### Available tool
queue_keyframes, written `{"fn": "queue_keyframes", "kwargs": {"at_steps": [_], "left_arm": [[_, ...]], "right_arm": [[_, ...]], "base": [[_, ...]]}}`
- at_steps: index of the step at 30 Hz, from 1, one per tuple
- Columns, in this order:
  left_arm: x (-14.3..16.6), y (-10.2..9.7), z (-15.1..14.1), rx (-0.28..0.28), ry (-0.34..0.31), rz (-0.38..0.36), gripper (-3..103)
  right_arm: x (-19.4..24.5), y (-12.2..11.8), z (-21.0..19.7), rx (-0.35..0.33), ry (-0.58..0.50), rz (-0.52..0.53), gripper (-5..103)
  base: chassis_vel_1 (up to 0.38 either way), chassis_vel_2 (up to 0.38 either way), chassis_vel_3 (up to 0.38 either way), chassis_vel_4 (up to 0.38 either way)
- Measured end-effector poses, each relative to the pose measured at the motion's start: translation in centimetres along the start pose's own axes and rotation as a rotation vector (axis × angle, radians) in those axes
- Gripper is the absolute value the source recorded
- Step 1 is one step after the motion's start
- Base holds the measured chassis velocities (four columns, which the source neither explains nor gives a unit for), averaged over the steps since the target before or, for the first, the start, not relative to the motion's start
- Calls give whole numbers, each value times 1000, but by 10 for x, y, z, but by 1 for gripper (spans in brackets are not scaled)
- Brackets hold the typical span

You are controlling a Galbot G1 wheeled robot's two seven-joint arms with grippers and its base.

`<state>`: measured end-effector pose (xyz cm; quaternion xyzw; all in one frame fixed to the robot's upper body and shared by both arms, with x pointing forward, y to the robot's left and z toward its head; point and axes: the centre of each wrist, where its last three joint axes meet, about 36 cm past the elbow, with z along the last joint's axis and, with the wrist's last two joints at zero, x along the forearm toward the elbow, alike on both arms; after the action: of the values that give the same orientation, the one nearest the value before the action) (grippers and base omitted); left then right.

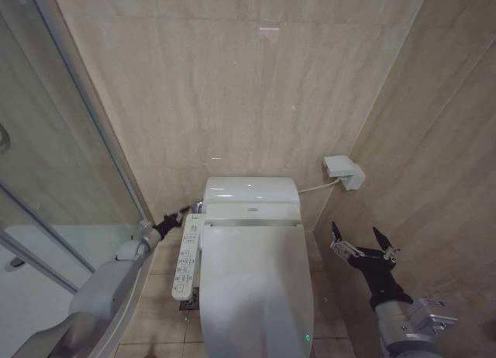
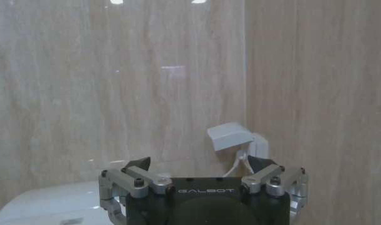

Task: Open the toilet lid, clean the toilet bowl with a toilet brush, close the toilet lid, and flush.

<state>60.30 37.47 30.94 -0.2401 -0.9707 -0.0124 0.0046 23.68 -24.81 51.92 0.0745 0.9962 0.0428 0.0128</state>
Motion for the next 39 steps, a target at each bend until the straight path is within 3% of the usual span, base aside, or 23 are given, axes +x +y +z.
{"fn": "queue_keyframes", "kwargs": {"at_steps": [4, 5, 7, 8, 11, 16, 19, 26, 27, 32, 34, 35, 39], "left_arm": [[12, -22, -20, 59, -99, -162, 0], [12, -22, -20, 59, -99, -162, 0], [12, -42, -36, 92, -167, -285, 0], [12, -42, -36, 92, -167, -285, 0], [25, -66, -62, 128, -234, -393, 0], [48, -80, -84, 129, -266, -446, 0], [80, -97, -102, 105, -284, -468, 0], [132, -132, -123, 112, -263, -487, 0], [144, -139, -130, 116, -259, -496, 15], [174, -154, -145, 119, -235, -537, 15], [193, -159, -155, 96, -228, -561, 15], [200, -160, -159, 83, -231, -572, 43], [220, -167, -172, 63, -232, -610, 43]], "right_arm": [[0, 0, 0, 0, 0, 0, 100], [0, 0, 0, 0, 0, 0, 100], [0, 0, 0, 0, 0, 0, 100], [0, 0, 0, 0, 0, 0, 100], [0, 0, 0, 0, 0, 0, 100], [0, 0, 0, 0, 0, -1, 100], [0, 0, 0, 0, 0, 0, 100], [0, 0, 0, 0, 0, 0, 100], [0, 0, 0, 0, 0, 0, 100], [0, 0, 0, 0, 0, 0, 100], [0, 0, 0, 0, 0, -1, 100], [0, 0, 0, 0, 0, 0, 100], [0, 0, 0, 0, 0, 0, 100]], "base": [[0, 0, 0, 0], [0, 0, 0, 0], [0, 0, 0, 0], [0, 0, 0, 0], [0, 0, 0, 0], [0, 0, 0, 0], [0, 0, 0, 0], [0, 0, 0, 0], [0, 0, 0, 0], [0, 0, 0, 0], [0, 0, 0, 0], [0, 0, 0, 0], [0, 0, 0, 0]]}}
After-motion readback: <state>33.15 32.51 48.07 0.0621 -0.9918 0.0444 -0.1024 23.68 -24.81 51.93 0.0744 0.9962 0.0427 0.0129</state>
